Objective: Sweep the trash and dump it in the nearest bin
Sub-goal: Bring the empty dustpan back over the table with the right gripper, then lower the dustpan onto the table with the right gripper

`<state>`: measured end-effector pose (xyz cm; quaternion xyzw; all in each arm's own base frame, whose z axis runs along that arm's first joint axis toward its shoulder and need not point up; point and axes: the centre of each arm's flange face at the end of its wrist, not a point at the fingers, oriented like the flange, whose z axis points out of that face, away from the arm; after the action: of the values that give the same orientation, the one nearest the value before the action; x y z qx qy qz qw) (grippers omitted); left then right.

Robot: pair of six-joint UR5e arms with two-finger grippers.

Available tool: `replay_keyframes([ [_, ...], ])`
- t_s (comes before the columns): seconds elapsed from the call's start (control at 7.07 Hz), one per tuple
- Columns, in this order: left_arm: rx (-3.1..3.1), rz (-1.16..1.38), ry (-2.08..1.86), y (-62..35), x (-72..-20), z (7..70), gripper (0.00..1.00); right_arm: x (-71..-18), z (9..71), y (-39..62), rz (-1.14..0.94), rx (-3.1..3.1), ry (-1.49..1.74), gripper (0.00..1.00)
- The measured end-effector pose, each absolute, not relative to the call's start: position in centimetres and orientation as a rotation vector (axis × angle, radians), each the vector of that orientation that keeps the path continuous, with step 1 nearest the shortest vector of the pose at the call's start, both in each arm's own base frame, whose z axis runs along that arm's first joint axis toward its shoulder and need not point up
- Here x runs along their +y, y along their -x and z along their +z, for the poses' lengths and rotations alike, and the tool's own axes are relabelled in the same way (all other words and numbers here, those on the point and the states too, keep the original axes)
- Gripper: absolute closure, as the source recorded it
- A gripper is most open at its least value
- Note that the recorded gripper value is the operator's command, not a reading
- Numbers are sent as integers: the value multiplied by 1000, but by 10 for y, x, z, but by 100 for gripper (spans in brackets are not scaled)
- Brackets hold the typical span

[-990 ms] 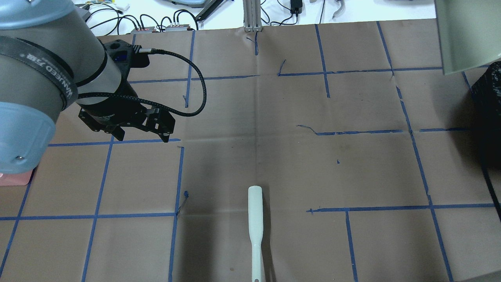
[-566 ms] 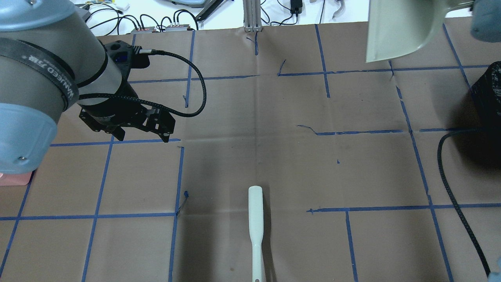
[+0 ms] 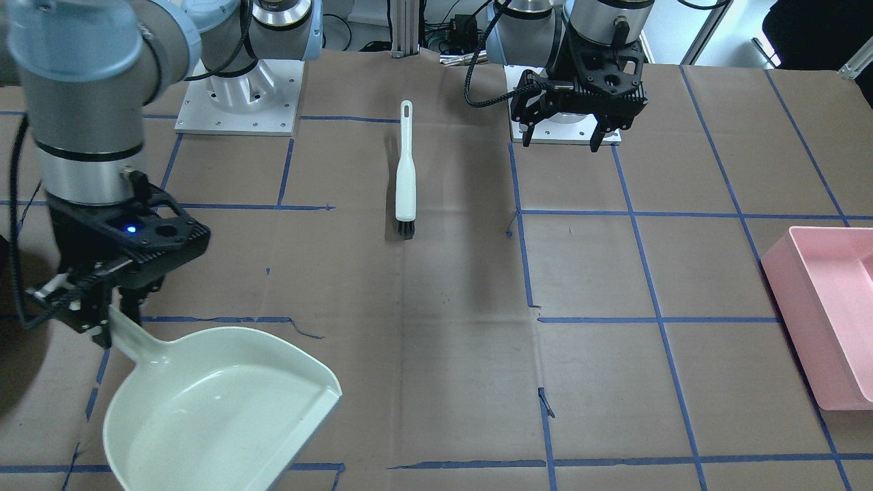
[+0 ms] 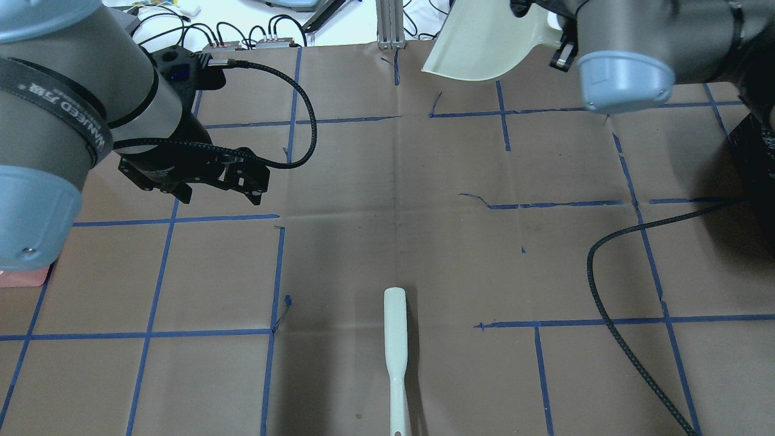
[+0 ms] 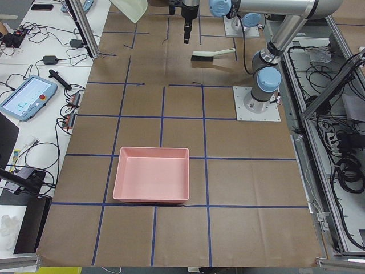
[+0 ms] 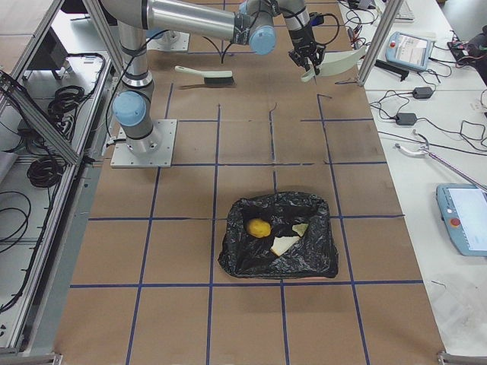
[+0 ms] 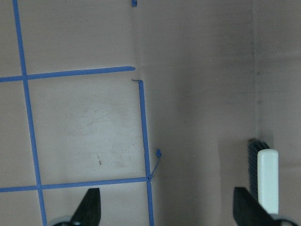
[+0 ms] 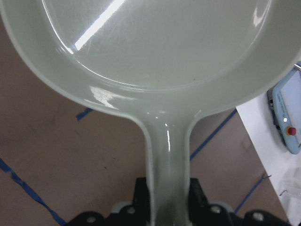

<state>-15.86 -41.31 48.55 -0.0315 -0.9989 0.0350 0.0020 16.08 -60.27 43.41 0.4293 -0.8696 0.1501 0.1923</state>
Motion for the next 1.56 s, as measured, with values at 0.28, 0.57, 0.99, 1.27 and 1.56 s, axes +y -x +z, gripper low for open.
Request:
replay_keyframes([
  [0.28, -3121, 116, 81, 156, -405, 489, 0, -589, 406, -223, 427, -2673, -971, 100],
  [0.57, -3093, 94, 11, 140, -413, 484, 1, -573, 385, -257, 323, -2944, -723, 100],
  [0.99, -3061, 108, 127, 134, -416, 482, 8, -552, 353, -295, 110, -3075, -494, 100],
  [1.27, -3129, 117, 252, 126, -416, 484, 6, -547, 315, -327, 9, -3086, -398, 100],
  [1.56, -3145, 122, 268, 124, -419, 484, 1, -548, 289, -339, -46, -3091, -311, 100],
])
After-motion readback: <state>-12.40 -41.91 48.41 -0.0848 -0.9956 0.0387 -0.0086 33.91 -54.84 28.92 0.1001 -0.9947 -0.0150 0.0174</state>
